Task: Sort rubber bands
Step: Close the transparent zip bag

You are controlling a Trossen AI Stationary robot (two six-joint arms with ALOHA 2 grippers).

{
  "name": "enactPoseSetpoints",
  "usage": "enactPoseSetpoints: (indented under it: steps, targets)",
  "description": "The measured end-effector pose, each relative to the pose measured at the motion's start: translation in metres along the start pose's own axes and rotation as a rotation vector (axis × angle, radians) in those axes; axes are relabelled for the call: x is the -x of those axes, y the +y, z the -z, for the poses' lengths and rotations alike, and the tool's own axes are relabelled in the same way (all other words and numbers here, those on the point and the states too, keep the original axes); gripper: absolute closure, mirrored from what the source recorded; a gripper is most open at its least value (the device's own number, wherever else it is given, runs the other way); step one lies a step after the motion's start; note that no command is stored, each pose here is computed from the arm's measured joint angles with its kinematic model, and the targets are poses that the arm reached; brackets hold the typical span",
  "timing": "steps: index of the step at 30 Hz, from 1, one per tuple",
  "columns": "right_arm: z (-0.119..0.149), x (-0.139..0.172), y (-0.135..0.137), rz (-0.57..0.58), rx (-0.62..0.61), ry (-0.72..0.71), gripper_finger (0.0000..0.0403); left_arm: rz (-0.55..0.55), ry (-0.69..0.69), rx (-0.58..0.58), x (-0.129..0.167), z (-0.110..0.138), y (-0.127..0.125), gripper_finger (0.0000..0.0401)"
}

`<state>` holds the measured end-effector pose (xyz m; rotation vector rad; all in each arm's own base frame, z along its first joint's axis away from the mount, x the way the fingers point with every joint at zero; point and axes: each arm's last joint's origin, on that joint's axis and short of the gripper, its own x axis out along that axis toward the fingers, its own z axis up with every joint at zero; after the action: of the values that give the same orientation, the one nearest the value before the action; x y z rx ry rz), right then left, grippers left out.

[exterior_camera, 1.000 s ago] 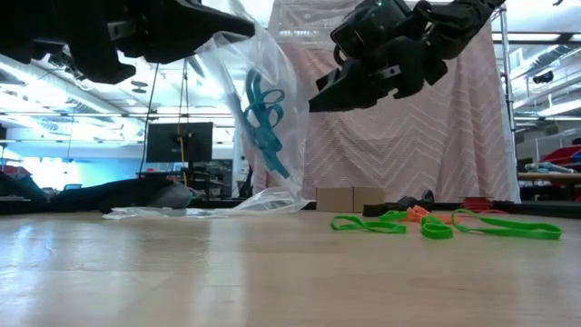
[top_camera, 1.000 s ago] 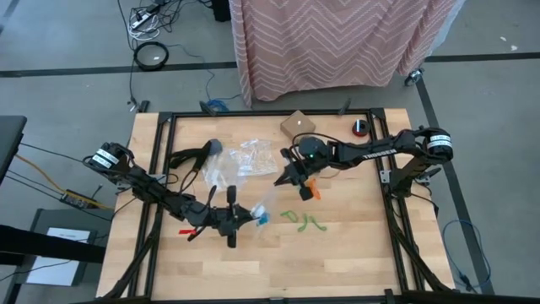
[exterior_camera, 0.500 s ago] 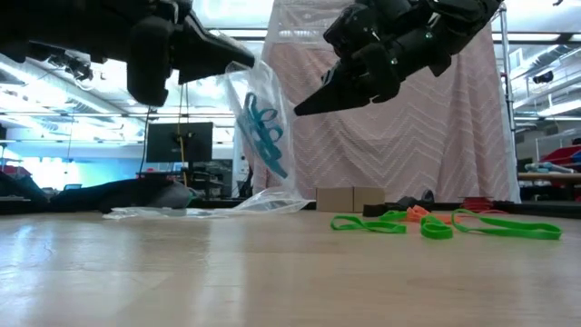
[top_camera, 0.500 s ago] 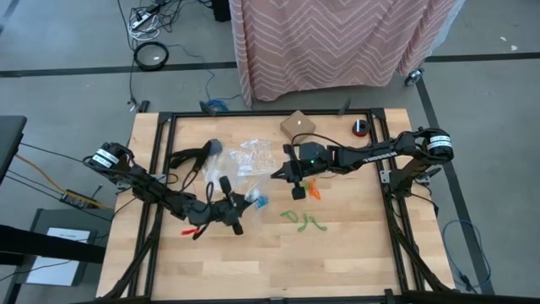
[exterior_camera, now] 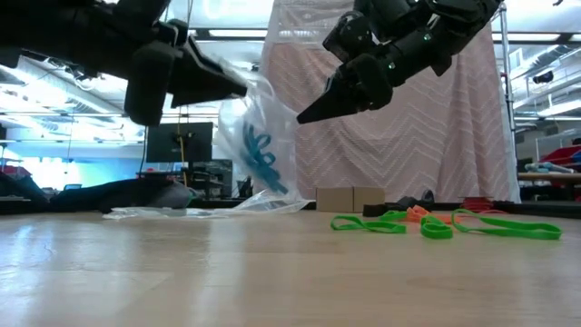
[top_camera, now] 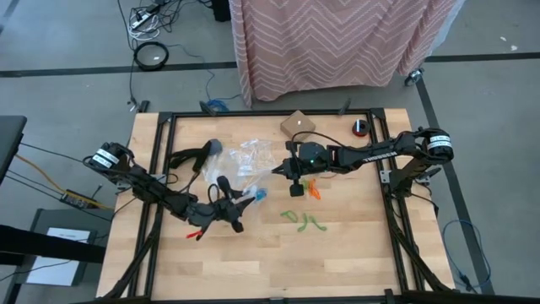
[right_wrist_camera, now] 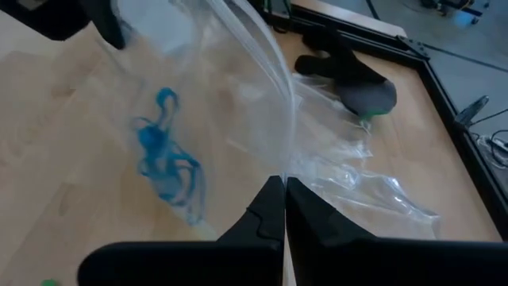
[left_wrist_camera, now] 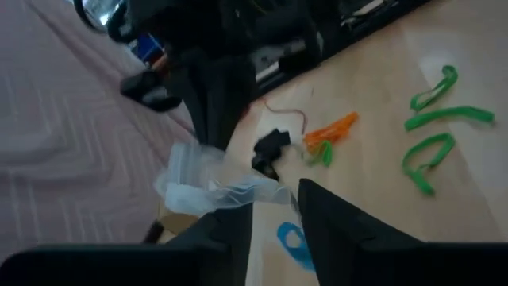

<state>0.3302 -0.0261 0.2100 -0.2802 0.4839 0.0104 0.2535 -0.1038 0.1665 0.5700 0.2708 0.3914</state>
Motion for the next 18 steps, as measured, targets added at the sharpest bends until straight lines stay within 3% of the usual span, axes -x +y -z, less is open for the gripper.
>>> enactPoseSetpoints:
  steps: [8,18]
  targets:
    - [0.001,0.0,0.0,0.014,-0.012,0.011,0.0403,0.007,0.081,0.126,0.0,0.011,-0.003,0.0249]
    - [0.005,0.0,0.001,0.007,-0.04,0.054,0.0403,-0.123,0.097,0.109,0.012,0.008,-0.007,0.0244]
